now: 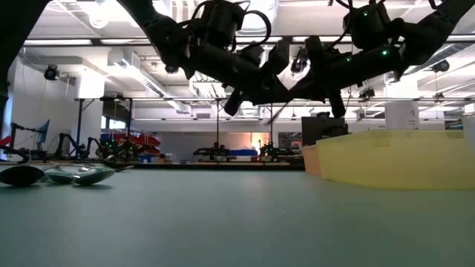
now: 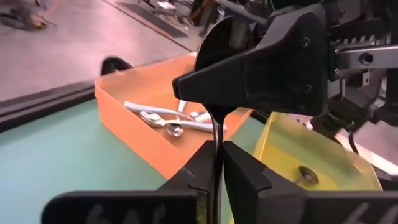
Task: Sort silverware by color (type)
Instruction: Put the black spoon into the yellow bin
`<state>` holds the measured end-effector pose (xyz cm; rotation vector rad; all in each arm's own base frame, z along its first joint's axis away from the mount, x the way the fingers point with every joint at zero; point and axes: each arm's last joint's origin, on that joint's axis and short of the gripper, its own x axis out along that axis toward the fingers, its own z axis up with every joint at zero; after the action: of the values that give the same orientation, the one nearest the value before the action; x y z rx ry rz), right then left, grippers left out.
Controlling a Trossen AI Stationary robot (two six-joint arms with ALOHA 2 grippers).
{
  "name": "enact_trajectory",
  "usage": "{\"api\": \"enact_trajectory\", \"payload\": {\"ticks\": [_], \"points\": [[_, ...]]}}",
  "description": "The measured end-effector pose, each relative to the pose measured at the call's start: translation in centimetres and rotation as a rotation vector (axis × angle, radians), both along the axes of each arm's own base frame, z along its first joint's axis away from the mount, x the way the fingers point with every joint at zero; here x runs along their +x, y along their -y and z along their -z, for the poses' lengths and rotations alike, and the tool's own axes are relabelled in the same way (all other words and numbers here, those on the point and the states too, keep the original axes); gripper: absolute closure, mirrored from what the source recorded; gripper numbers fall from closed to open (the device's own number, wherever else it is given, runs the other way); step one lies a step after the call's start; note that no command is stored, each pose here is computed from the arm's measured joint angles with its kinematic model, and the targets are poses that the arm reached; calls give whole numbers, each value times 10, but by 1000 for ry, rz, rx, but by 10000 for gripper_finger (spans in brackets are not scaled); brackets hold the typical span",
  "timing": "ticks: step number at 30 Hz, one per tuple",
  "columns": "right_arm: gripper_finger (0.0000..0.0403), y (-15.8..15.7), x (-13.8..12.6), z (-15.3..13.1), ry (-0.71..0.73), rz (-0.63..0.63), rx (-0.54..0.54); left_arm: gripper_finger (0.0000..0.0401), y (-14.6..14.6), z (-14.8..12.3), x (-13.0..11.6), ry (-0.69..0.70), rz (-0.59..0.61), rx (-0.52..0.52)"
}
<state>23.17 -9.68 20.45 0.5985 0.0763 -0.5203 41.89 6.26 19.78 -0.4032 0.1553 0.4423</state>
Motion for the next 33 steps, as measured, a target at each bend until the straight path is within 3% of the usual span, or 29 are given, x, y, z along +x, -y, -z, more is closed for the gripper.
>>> {"api": "enact_trajectory", "payload": {"ticks": [6, 9, 16, 23, 29, 33], "points": [[393, 9, -11, -10, -85, -1, 30, 355, 6, -4, 3, -45, 120, -37], [393, 8, -18, -20, -209, -38, 62, 348, 7, -3, 3, -47, 218, -66], [393, -20, -40, -67, -360, -337, 180, 345, 18, 5, -14, -220, 295, -78], [393, -48, -77, -88, -632, -428, 193, 345, 25, 17, -33, -411, 211, -76], [393, -52, -90, -65, -915, -378, 101, 345, 24, 28, -53, -600, 90, -138], [393, -51, -86, -44, -992, -399, 137, 345, 26, 30, -67, -733, 37, -168]]}}
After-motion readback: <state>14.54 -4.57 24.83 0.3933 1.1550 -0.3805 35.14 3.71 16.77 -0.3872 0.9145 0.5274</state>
